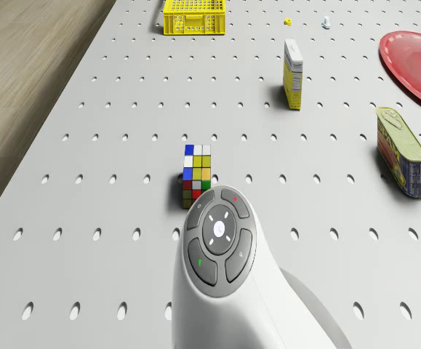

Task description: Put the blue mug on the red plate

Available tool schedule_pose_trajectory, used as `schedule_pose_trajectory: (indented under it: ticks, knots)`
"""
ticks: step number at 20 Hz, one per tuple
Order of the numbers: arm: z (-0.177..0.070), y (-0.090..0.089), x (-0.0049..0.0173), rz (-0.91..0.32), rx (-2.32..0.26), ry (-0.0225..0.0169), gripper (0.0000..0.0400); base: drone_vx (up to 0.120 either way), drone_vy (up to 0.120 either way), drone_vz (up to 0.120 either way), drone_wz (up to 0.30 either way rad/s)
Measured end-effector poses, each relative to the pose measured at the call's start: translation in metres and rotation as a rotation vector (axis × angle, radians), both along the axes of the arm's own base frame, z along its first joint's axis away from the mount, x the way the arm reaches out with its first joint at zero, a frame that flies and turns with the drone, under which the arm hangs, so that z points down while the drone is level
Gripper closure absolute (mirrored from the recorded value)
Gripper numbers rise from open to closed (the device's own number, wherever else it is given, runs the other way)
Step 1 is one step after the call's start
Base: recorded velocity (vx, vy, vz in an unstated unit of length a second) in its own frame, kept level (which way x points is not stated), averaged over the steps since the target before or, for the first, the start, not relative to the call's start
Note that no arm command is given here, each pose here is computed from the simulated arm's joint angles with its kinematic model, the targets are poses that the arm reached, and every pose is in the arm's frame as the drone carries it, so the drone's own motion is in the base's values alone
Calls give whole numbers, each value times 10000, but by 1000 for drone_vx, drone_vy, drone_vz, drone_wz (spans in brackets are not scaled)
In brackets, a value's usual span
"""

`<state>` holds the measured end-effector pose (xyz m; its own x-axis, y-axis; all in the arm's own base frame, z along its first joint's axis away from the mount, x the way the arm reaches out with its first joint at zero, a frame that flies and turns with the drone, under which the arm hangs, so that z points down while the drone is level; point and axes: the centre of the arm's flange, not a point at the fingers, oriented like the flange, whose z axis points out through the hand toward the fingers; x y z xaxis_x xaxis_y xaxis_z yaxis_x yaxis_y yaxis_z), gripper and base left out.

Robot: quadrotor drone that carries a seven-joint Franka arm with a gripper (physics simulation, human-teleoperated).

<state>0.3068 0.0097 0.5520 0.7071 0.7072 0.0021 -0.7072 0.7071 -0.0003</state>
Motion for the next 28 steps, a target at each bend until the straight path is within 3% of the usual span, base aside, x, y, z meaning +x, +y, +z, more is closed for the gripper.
schedule_pose_trajectory:
  ticks: [1, 3, 5, 8, 18, 28]
  knots:
    - [2, 1, 0, 0, 0, 0, 66, 0, 0, 0, 0]
    - [4, 2, 0, 0, 0, 0, 158, 0, 0, 0, 0]
    - [5, 2, 0, 0, 0, 0, 214, 0, 0, 0, 0]
    - [6, 3, 0, 0, 0, 0, 259, 0, 0, 0, 0]
    - [-93, 3, 0, 1, 1, 0, 297, 0, 0, 4, 0]
    - [-319, 3, 0, 0, 2, 2, 300, 104, -104, 120, 0]
